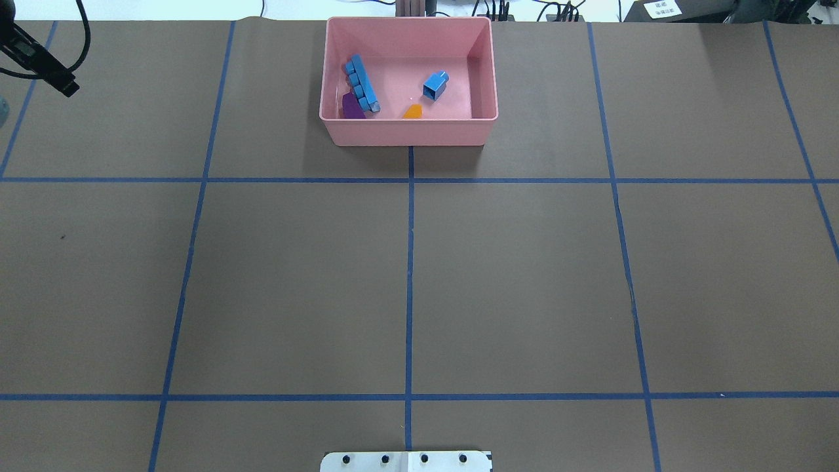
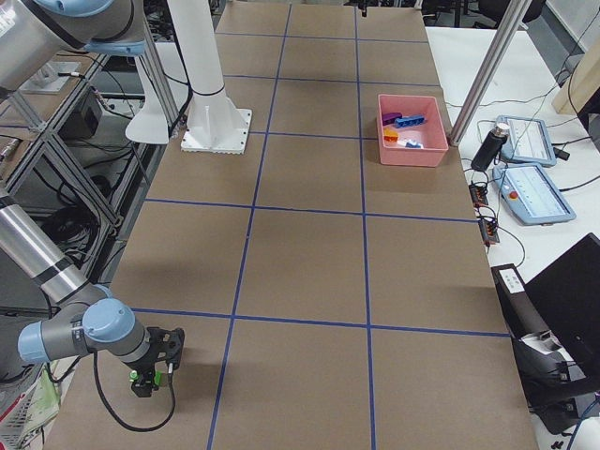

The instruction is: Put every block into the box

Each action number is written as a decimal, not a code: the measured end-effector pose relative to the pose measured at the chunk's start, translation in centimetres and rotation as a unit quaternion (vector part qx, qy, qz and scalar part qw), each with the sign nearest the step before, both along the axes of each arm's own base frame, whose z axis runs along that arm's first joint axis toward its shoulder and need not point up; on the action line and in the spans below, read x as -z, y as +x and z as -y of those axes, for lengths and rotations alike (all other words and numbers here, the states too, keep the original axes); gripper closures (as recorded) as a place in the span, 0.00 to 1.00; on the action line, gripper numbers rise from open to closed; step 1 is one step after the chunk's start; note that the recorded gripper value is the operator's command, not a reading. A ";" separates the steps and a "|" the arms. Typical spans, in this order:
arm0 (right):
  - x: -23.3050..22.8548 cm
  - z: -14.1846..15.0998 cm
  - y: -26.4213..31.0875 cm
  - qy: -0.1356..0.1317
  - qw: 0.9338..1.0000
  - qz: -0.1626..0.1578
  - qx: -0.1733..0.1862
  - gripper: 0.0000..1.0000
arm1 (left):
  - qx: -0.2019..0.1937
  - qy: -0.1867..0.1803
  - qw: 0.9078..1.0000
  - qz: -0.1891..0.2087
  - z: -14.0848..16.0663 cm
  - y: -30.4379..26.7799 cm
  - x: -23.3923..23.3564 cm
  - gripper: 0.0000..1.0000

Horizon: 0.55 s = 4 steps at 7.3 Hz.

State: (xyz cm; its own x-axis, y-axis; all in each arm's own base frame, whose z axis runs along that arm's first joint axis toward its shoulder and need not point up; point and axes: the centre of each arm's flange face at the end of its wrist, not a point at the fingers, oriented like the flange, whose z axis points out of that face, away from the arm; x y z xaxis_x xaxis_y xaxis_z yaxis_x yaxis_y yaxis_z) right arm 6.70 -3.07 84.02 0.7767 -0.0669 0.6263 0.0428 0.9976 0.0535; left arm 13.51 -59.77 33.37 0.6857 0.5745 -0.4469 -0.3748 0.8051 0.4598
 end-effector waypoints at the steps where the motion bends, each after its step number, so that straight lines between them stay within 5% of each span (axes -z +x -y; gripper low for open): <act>1: -0.6 -1.0 0.2 -0.005 1.000 -0.001 -0.001 0.03 | 0.000 0.001 1.000 -0.001 -0.8 -0.3 -0.2 0.00; 4: -1.1 -1.6 0.2 -0.002 1.000 0.004 0.010 0.07 | 0.000 0.005 1.000 -0.004 -2.6 -0.9 -0.4 0.00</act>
